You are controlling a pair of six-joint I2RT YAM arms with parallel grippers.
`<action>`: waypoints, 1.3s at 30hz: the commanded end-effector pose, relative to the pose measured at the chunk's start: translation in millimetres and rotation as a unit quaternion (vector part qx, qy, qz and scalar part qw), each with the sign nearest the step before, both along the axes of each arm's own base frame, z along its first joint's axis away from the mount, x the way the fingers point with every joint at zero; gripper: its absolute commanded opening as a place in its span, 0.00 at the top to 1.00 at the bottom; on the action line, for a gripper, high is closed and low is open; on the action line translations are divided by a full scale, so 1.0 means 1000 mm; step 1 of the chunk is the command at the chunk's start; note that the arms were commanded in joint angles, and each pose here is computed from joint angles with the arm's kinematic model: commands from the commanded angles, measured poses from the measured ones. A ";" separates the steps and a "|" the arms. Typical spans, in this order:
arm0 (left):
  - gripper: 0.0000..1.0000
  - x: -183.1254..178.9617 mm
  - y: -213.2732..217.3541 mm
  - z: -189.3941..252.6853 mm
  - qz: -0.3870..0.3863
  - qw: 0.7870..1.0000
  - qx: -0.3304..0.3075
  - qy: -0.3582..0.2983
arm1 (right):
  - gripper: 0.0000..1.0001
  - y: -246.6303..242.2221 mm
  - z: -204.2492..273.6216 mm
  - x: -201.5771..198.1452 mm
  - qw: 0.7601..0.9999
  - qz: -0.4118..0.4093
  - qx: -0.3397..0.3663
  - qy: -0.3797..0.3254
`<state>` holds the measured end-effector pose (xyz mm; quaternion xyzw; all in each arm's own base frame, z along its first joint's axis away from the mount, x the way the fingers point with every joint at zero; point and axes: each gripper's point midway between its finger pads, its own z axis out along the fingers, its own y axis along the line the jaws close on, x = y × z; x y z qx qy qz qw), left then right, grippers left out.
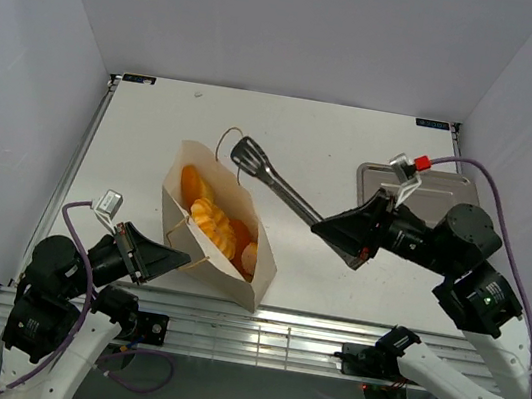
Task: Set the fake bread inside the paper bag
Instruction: Place the fake bread in the paper bag, then place the clamp at the center of the board.
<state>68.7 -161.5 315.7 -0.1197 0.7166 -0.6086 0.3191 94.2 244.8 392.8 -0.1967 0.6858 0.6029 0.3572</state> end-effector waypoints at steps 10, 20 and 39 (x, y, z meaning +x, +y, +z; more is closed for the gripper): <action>1.00 -0.007 0.001 0.010 -0.003 1.000 0.000 -0.016 | 0.92 -0.061 -0.039 0.158 0.894 -0.361 -0.245 -0.107; 1.00 -0.007 0.000 0.013 -0.008 1.000 0.001 -0.016 | 0.92 -0.075 -0.219 0.214 0.852 -0.408 -0.327 0.015; 1.00 -0.006 -0.001 0.016 -0.011 1.000 0.002 -0.019 | 0.81 -0.070 -0.348 0.212 0.846 -0.376 -0.368 0.091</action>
